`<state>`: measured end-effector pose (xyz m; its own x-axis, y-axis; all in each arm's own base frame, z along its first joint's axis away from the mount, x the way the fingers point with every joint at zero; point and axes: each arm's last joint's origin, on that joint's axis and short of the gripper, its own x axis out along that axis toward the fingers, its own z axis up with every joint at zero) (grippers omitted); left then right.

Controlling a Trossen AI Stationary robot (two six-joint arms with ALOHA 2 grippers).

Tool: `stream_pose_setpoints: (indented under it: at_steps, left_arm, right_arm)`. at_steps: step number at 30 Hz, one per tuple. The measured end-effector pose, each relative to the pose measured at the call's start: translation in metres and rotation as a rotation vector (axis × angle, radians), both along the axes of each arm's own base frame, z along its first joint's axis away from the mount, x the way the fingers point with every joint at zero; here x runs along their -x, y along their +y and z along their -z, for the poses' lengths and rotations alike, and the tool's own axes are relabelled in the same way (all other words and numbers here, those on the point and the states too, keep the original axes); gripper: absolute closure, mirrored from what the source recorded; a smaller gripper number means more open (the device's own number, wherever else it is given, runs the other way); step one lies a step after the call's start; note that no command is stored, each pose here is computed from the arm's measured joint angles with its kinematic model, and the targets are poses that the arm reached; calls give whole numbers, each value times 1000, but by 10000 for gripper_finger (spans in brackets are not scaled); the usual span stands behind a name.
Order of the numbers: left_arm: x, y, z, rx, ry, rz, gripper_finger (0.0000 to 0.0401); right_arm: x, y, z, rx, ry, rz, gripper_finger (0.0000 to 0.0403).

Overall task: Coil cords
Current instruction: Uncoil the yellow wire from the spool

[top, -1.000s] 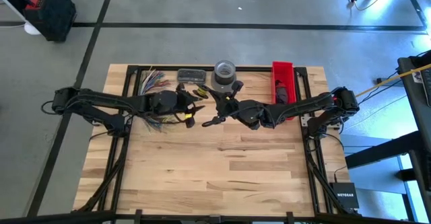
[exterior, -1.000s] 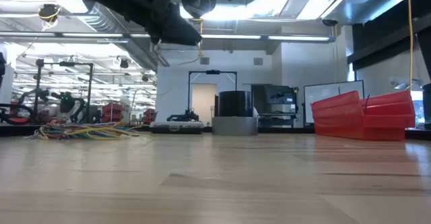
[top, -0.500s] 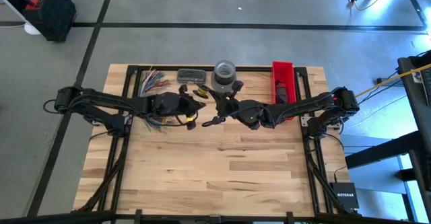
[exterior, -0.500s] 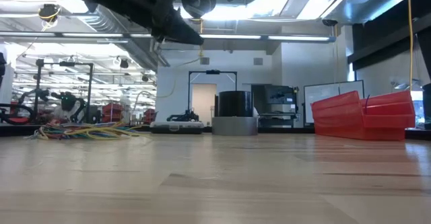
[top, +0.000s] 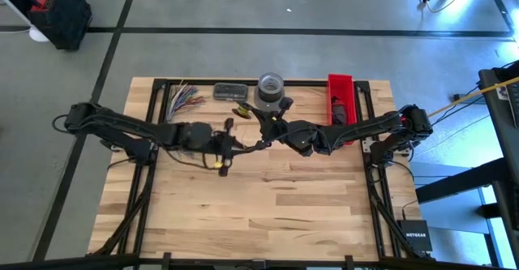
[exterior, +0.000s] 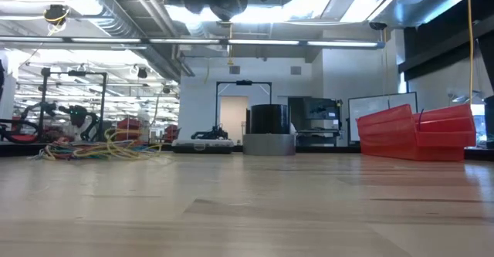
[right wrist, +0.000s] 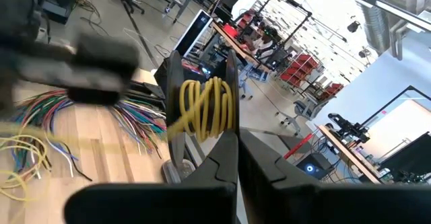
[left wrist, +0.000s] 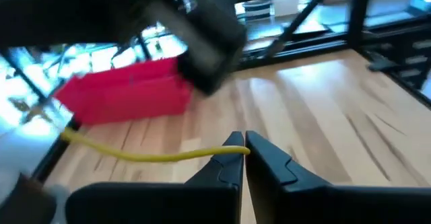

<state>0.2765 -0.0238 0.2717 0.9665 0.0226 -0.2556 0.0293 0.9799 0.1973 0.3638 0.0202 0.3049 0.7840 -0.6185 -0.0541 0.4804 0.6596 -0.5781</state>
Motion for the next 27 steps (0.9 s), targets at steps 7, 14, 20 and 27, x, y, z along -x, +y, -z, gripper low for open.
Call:
stream_pose_setpoints:
  at_steps: [7,14,20,27]
  left_arm:
    - [34,-23,-30,-206,24,-242,397]
    - [83,-10,-35,-323,117,-681,396]
    - [103,14,-23,-275,179,-832,396]
    - [86,35,6,-148,348,-561,396]
  right_arm:
    - [0,0,2,5,25,1,397]
    - [0,0,2,5,25,1,397]
    - [0,0,1,3,12,0,397]
    - [-1,1,-3,-11,-39,-55,397]
